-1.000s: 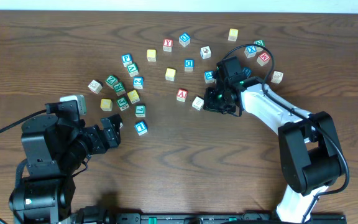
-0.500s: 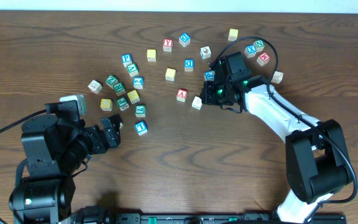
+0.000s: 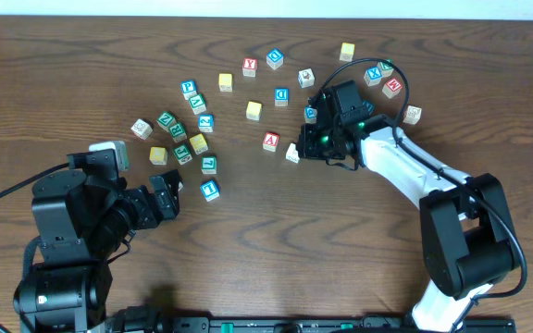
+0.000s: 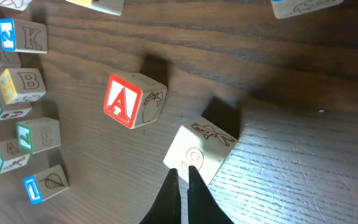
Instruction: Spell out AI2
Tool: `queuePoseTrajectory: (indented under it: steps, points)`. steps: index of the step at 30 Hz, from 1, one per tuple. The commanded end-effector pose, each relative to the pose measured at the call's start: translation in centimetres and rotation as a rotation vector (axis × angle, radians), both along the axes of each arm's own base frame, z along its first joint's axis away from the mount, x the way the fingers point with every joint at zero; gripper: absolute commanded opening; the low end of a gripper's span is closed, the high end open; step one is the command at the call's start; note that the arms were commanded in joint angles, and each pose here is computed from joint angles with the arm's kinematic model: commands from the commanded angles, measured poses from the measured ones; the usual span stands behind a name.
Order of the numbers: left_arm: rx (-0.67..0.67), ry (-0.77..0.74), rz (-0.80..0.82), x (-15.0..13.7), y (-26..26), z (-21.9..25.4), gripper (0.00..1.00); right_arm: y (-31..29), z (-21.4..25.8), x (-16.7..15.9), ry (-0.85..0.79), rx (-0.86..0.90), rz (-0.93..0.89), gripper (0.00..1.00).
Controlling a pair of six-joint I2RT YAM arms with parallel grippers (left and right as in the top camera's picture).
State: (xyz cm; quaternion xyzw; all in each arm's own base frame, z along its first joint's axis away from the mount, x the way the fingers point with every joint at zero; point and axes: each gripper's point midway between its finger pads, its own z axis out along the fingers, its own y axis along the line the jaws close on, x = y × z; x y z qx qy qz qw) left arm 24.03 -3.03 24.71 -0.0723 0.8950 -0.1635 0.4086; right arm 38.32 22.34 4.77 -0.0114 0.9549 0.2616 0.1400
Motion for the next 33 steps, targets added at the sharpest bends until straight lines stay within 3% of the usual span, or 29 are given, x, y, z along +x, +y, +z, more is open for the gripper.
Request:
queuePoseTrajectory:
  steps: [1,33]
  points:
    - [0.023,-0.015,-0.006,0.02,0.14,0.49,0.98,-0.08,-1.29,-0.71,0.011,-0.016,0.018,0.01]
    - [0.023,-0.015,-0.006,0.02,0.14,0.49,0.98,0.02,-2.12,-0.53,-0.026,-0.004,0.009,0.01]
